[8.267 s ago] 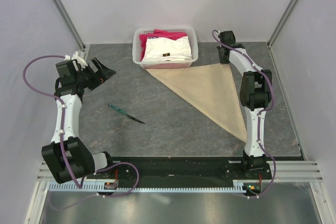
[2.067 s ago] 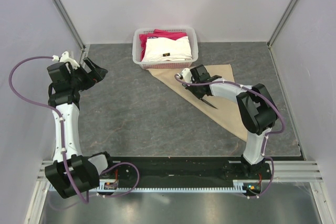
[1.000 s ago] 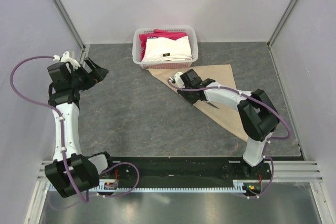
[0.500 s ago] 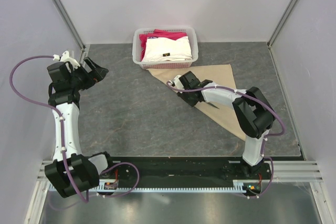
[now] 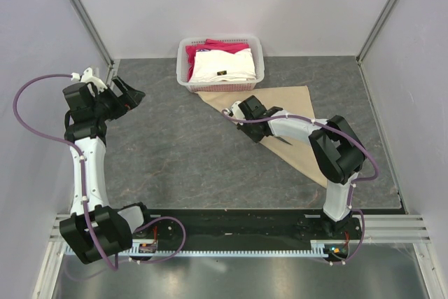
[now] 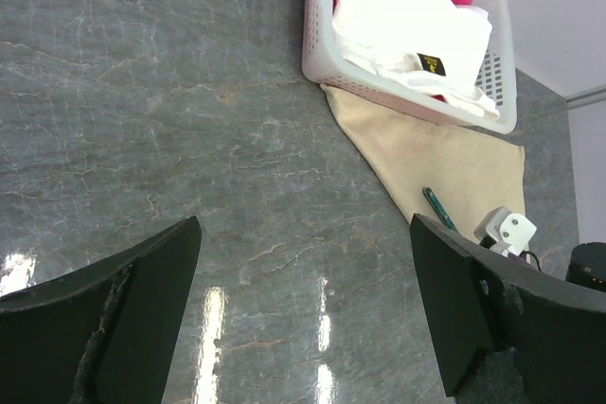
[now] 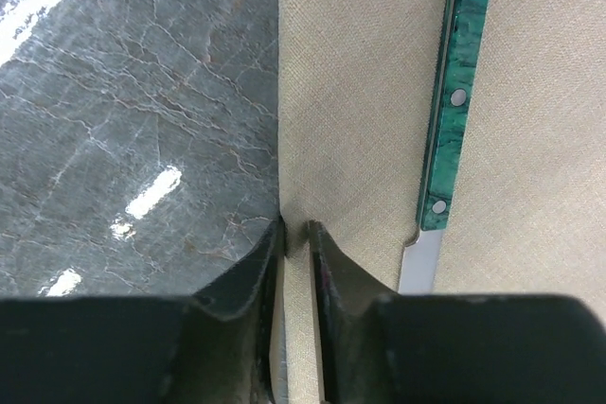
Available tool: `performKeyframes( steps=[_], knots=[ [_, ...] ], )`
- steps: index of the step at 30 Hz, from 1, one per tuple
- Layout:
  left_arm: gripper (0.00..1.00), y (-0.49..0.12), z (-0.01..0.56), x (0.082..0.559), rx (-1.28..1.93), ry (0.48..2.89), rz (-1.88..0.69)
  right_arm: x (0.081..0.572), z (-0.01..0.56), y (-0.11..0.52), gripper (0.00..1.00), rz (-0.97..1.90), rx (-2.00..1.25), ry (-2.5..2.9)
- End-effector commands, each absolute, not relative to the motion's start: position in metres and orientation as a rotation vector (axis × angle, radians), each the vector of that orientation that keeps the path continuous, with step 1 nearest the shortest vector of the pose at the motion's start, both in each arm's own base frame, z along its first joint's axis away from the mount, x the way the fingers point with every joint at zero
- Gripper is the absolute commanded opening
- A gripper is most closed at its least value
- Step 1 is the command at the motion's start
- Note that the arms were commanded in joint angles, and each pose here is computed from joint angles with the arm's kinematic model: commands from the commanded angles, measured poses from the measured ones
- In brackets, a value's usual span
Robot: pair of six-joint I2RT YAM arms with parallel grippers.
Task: Fold the napkin, place the utensils inside, and roll it up
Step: Move the napkin to the centre of the board
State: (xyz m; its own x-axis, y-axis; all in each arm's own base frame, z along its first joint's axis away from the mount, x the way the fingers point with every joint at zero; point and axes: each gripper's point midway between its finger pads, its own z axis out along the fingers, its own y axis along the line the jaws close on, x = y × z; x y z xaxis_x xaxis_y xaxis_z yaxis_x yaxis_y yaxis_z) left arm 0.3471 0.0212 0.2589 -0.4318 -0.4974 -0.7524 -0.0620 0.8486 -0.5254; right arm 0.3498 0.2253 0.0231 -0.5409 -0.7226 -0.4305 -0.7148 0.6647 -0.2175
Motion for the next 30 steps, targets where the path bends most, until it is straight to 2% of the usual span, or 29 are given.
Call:
performKeyframes(
  steps=[1, 7, 22, 30],
  knots=[
    [0.99, 0.018, 0.27, 0.35, -0.403, 1.935, -0.554, 0.345, 0.016, 0.221, 0.2, -0.045, -1.14, 2.4],
    [0.99, 0.017, 0.271, 0.35, -0.401, 1.934, -0.559, 0.337, 0.008, 0.222, 0.11, -0.029, -1.208, 2.397],
    [0.99, 0.017, 0.266, 0.352, -0.419, 1.941, -0.576, 0.278, 0.001, 0.273, 0.04, 0.096, -1.354, 2.299],
    [0.99, 0.013, 0.239, 0.359, -0.486, 1.981, -0.655, 0.234, 0.008, 0.307, 0.04, 0.179, -1.429, 2.227]
  ],
)
